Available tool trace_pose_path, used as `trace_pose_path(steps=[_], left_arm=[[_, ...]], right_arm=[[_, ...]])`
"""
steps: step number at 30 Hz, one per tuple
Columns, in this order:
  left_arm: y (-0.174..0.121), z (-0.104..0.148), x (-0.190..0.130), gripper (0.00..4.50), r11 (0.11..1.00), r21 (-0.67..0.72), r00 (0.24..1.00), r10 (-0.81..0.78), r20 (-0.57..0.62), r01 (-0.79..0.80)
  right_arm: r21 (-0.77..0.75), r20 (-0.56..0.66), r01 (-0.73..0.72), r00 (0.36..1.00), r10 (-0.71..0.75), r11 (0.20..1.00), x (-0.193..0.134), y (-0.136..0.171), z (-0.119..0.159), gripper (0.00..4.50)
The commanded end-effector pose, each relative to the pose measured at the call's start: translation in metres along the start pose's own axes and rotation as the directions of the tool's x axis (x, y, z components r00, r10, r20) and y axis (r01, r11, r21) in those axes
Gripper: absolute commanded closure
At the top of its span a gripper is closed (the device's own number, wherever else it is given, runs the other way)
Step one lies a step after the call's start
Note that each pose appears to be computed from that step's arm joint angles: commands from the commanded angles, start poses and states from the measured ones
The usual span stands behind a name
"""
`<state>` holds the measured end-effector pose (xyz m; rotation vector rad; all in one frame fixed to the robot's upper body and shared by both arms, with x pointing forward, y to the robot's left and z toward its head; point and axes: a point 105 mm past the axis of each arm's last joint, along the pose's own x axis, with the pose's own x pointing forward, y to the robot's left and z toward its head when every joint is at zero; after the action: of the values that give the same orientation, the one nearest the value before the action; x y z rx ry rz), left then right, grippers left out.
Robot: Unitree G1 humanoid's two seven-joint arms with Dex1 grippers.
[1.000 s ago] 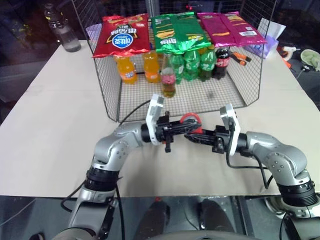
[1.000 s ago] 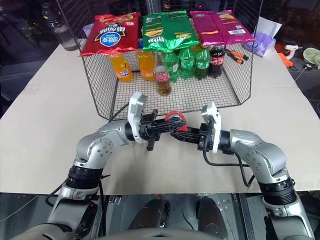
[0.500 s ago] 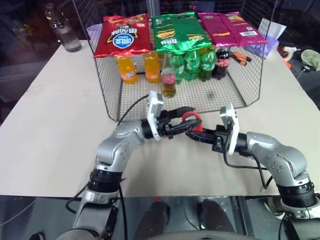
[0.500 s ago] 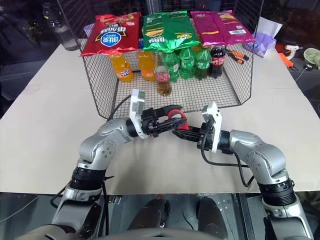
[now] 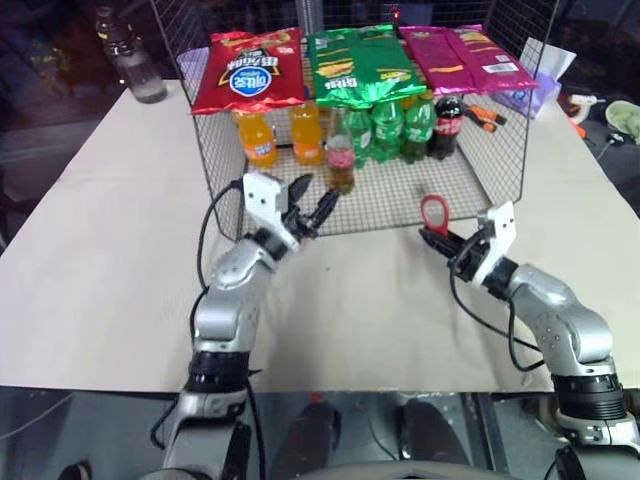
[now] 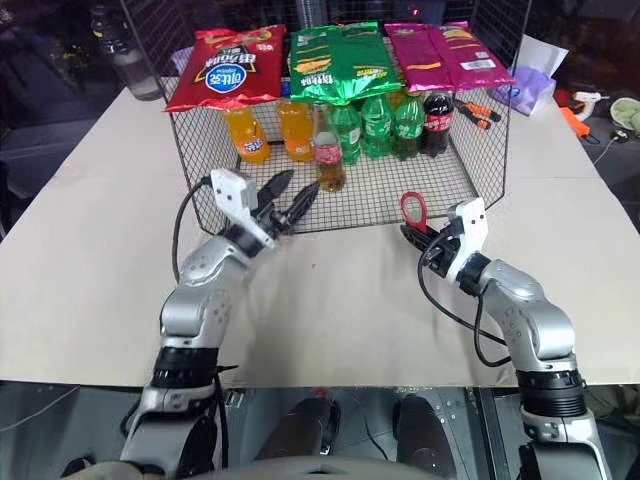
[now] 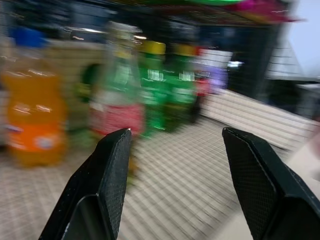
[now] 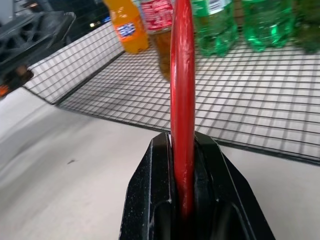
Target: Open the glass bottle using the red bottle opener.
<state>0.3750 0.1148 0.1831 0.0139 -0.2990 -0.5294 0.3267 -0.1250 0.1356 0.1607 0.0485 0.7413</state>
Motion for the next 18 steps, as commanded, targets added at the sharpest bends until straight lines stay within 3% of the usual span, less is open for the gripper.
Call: trace_pose_path(steps=[1, 4, 9, 13, 18], left_arm=[[0.011, -0.004, 0.018, 1.52, 0.991, 0.128, 0.999, 0.05, 0.002, -0.05], [0.023, -0.005, 0.032, 1.52, 0.979, 0.18, 0.996, 0.093, 0.0, -0.092], [0.031, 0.004, 0.048, 0.06, 0.974, 0.185, 0.991, 0.126, 0.044, -0.132], [0.03, 0.005, 0.059, 0.06, 0.976, 0.182, 0.993, 0.113, 0.035, -0.117], [0.027, -0.005, 0.078, 0.06, 0.991, 0.097, 0.993, 0.1, -0.058, -0.094]], right_arm=[[-0.038, 0.075, -0.004, 0.997, 0.007, 0.999, 0.005, 0.004, 0.016, 4.5], [-0.041, 0.086, 0.002, 0.996, 0.002, 0.999, 0.006, 0.006, 0.015, 4.5], [-0.044, 0.091, 0.017, 0.996, -0.013, 0.999, 0.003, 0.007, 0.012, 4.5], [-0.049, 0.104, 0.04, 0.994, -0.035, 0.998, 0.001, 0.003, 0.013, 4.5], [-0.049, 0.115, 0.04, 0.993, -0.034, 0.998, 0.002, 0.004, 0.014, 4.5]])
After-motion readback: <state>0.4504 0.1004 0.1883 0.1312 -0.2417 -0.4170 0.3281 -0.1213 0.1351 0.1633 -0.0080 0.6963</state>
